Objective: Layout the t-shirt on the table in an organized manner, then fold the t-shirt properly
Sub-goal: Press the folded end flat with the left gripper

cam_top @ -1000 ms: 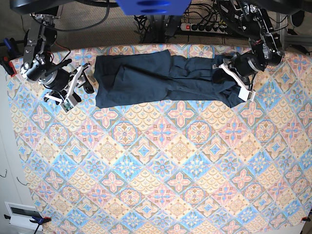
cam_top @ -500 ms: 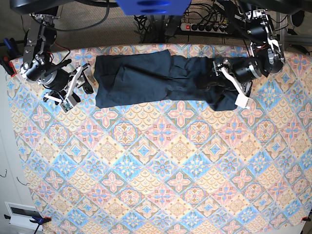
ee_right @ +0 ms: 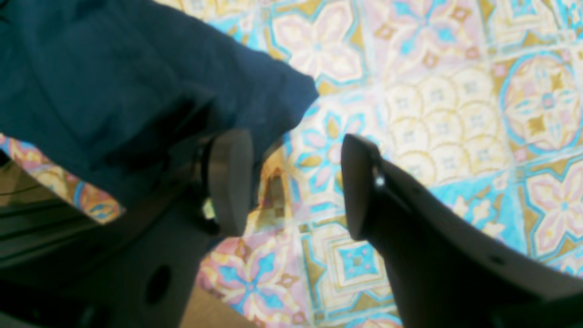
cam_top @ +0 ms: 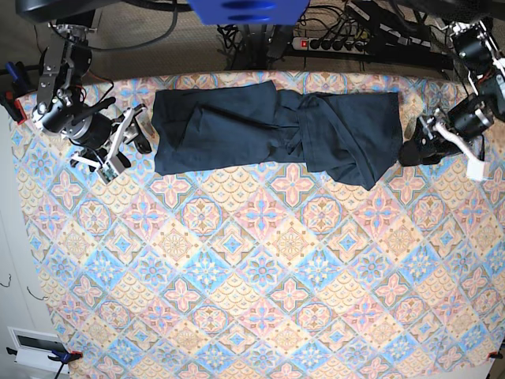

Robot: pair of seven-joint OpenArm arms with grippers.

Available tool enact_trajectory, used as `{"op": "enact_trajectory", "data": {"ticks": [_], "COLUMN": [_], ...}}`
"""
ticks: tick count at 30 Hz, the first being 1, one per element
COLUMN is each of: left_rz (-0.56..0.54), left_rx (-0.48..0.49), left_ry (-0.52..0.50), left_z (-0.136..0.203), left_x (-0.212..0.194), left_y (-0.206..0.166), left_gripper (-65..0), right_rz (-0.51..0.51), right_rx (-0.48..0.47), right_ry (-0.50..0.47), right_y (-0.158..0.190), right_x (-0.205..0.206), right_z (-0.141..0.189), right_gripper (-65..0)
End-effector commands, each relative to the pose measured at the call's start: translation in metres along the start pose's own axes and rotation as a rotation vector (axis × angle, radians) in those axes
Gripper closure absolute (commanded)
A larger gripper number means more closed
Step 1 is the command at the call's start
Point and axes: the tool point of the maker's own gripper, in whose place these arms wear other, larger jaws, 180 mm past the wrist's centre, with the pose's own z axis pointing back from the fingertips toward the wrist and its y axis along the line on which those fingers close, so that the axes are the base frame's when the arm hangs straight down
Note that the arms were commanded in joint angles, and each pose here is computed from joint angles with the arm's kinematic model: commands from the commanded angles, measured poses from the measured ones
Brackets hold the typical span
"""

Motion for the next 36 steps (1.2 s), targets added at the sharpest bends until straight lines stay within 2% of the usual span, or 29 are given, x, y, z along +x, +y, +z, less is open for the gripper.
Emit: {"op": "enact_trajectory", "data": {"ticks": [1, 6, 9, 11, 16, 21, 28, 31, 36], "left_rz": [-0.008, 0.104, 0.127, 0.116, 0.022, -0.044, -0.058, -0.037, 0.034], "left_rx": [0.012, 0.073, 0.055, 0.015, -0.173, -0.263, -0.288, -0.331, -0.443], "left_ry": [-0.028, -0.034, -0.005, 0.050, 0.221, 0.296, 0.311, 0.298, 0.214], "left_z": [0.001, -0.030, -0.061, -0.086, -0.130, -0.133, -0.134, -0.133, -0.120], "left_x": [0.011, 0.008, 0.004, -0.009, -0.052, -0.086, -0.090, -0.088, -0.066], "left_y": [0.005, 0.035, 0.028, 0.010, -0.066, -0.108, -0.116, -0.125, -0.140], "left_gripper": [-44.6, -44.6, -44.6, -44.6, -44.6, -44.6, -44.6, -44.6, -44.6], "right_rz": [0.022, 0.022, 0.022, 0.022, 0.022, 0.021, 0.023, 0.023, 0.023], "right_rx": [-0.012, -0.012, -0.012, -0.012, -0.012, -0.012, -0.007, -0.006, -0.004], "right_ry": [-0.042, -0.040, -0.040, -0.040, -0.040, -0.041, -0.040, -0.039, -0.039], "right_y": [-0.005, -0.005, -0.005, -0.005, -0.005, -0.005, -0.004, -0.003, -0.003], "right_x": [0.013, 0.013, 0.013, 0.013, 0.013, 0.013, 0.013, 0.012, 0.012], "right_z": [0.005, 0.005, 0.005, 0.005, 0.005, 0.005, 0.004, 0.004, 0.003], "right_gripper": [-30.0, -30.0, -29.9, -29.9, -29.9, -29.9, -29.9, -29.9, -29.9]}}
